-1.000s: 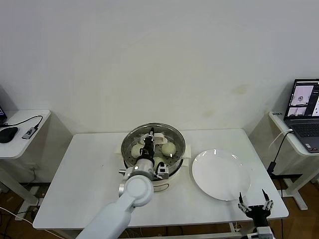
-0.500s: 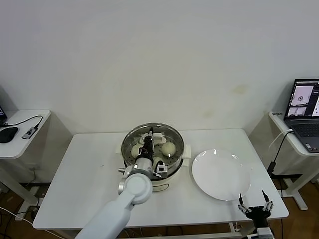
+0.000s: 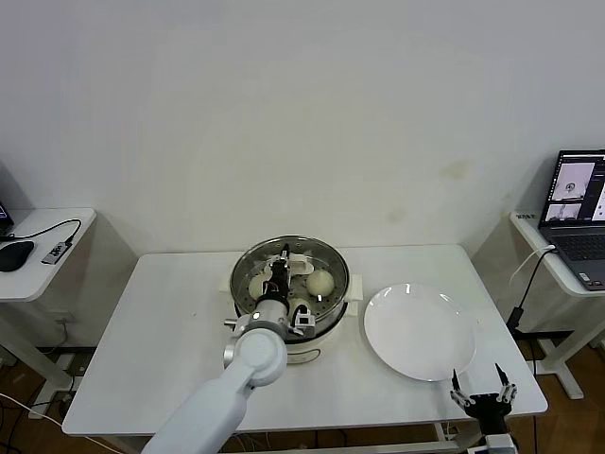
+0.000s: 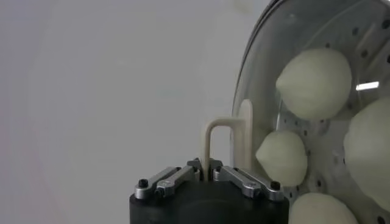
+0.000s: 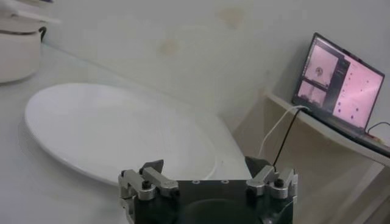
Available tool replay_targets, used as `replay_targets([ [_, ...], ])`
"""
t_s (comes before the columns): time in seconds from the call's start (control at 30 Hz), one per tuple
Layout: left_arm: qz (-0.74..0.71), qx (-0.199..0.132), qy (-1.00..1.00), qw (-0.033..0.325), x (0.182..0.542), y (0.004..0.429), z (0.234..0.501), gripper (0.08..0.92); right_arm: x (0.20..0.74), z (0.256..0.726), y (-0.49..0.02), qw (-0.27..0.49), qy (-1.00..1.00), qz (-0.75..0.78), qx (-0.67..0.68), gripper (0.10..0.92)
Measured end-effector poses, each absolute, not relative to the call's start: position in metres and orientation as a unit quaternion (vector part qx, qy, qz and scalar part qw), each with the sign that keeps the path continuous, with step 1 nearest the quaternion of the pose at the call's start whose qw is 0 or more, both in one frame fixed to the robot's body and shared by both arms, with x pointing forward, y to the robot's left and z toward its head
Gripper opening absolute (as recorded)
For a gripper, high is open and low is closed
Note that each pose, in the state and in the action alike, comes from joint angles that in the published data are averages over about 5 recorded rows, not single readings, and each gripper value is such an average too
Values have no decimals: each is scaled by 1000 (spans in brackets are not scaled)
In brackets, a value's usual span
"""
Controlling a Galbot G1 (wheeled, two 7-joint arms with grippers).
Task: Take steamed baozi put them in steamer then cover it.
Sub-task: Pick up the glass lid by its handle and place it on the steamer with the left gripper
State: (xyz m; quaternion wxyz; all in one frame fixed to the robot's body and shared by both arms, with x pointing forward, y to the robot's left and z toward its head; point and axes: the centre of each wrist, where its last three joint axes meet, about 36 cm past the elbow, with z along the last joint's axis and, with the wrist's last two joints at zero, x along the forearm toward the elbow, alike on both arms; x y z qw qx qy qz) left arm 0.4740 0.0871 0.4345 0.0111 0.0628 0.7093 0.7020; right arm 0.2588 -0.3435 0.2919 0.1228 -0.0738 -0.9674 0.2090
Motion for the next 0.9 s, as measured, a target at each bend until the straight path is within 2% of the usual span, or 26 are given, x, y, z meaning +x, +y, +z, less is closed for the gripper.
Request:
replay_targets([
  [0.5,692,67,718,14,474,82,431,156,259,290,-342,123,-968,209,-70,823],
  [0.6,690,68,720,17,474,81,431,209,258,290,-341,122,-968,209,-70,823],
  [0.9,689,63,722,23,466,88,434,466,257,291,-339,123,-967,211,-67,823],
])
